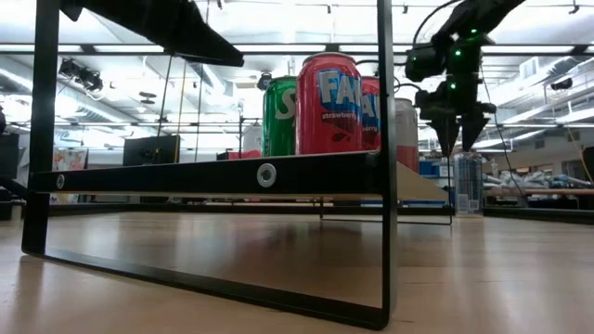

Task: Place canned beverage on shelf
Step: Put the blue soda can on the shelf

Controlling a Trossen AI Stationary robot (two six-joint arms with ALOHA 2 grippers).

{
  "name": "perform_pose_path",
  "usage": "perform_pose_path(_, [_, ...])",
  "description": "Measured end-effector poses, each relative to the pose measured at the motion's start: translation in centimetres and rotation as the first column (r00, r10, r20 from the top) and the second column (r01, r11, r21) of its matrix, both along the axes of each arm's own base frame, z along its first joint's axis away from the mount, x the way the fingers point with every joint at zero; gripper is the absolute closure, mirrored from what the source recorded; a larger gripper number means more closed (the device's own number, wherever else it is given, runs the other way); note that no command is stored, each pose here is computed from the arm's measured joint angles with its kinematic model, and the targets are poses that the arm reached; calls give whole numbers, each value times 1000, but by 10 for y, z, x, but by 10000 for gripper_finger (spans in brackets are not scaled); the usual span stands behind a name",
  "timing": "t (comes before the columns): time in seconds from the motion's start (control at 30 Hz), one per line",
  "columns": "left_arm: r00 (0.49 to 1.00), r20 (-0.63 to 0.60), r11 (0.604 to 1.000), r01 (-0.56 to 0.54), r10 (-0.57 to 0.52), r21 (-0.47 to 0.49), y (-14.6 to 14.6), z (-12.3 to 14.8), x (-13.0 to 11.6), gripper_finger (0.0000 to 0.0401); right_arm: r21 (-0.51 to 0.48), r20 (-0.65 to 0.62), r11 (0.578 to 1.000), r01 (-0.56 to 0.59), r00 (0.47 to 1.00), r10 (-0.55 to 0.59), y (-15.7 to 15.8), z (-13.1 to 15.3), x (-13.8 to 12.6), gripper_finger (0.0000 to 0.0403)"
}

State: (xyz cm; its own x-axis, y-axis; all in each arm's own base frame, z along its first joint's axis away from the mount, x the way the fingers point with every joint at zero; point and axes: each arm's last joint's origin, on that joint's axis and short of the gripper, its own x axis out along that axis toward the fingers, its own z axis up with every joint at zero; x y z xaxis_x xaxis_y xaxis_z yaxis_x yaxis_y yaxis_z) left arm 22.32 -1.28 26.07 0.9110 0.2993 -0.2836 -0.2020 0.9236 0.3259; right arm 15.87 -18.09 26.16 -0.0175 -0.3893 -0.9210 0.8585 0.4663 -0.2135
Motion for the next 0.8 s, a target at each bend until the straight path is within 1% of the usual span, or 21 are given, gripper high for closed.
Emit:
perform_pose_path(0.13, [1000,13,999,-12,13,-41,0,0,0,46,28,-44,1000,-11,999,12,-12,14,5,58])
perform_pose_path(0.2, [1000,19,998,-18,19,-61,0,0,0,46,13,-45,999,-31,998,32,-19,21,10,58])
perform_pose_path(0.27, [999,25,997,-22,24,-76,0,0,0,46,28,-42,999,-41,998,42,-26,27,13,58])
perform_pose_path(0.33, [999,37,995,-27,31,-96,0,1,0,46,55,-56,998,-39,998,42,-33,29,14,58])
perform_pose_path(0.4, [998,45,993,-31,37,-113,0,1,0,46,60,-66,997,-40,997,44,-41,30,15,58])
perform_pose_path(0.5, [998,48,988,-41,49,-148,0,0,0,46,99,-87,995,-22,996,31,-56,23,14,58])
perform_pose_path(0.63, [998,34,978,-53,61,-204,-2,-3,-1,46,172,-146,984,42,989,-16,-73,7,5,58])
perform_pose_path(0.8, [999,23,974,-31,37,-223,-9,-4,-2,46,221,-174,972,75,984,-37,-83,-5,-2,58])
